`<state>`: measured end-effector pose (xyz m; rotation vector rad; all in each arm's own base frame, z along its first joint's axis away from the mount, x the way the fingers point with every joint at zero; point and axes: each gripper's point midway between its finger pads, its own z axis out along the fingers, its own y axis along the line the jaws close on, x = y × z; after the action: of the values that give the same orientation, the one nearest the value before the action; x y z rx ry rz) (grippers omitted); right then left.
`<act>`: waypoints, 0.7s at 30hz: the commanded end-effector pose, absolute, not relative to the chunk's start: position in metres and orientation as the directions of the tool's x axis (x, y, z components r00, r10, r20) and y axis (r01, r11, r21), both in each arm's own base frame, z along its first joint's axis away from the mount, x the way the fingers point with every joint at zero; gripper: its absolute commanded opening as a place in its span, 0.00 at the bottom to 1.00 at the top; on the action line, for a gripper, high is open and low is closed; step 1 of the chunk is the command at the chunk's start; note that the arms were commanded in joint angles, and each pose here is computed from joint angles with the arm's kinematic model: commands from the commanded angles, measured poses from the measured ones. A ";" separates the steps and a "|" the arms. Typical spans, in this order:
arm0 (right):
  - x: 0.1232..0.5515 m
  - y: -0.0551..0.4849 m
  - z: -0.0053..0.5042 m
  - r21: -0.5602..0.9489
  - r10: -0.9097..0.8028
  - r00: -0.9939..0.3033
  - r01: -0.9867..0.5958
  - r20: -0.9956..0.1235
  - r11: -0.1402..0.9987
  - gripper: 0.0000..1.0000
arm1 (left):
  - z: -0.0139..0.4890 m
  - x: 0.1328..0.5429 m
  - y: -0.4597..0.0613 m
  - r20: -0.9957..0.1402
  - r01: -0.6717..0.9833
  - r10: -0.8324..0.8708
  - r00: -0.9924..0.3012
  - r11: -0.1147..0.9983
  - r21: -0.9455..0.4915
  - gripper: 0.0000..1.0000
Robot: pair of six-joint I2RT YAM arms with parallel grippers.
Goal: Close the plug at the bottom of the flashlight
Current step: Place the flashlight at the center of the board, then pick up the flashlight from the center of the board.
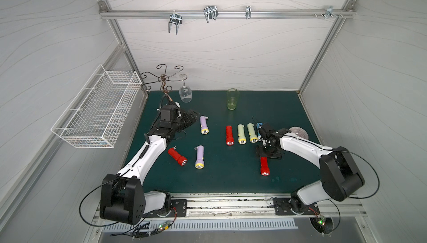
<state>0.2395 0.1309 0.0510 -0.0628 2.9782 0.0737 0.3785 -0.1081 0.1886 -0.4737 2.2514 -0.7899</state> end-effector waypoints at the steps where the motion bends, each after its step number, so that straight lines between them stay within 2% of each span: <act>1: 0.254 0.129 0.080 0.035 -0.066 -0.970 -0.076 -0.236 0.996 0.99 | 0.189 0.388 -0.112 -0.551 -0.061 -0.445 -0.706 0.814 -0.578 0.98; 6: 0.279 0.137 0.105 0.072 -0.069 -0.937 -0.100 -0.342 0.992 0.99 | 0.172 0.394 -0.121 -0.575 -0.032 -0.298 -0.762 0.904 -0.426 0.97; 9: 0.293 0.143 0.113 0.116 -0.052 -0.921 -0.104 -0.385 0.988 0.99 | 0.155 0.402 -0.124 -0.552 -0.031 -0.207 -0.808 0.950 -0.310 0.96; 15: 0.298 0.146 0.112 0.201 -0.020 -0.922 -0.106 -0.387 0.974 0.99 | 0.121 0.424 -0.125 -0.466 -0.014 -0.049 -0.883 0.997 -0.077 0.96; 21: 0.295 0.147 0.114 0.236 -0.001 -0.904 -0.112 -0.427 0.965 0.99 | 0.092 0.446 -0.121 -0.387 -0.001 0.028 -0.922 0.997 0.075 0.94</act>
<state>0.2935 0.1426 0.1045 -0.0665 2.7322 0.2978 0.4454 -0.1357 0.0953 -0.0570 2.6997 -0.0749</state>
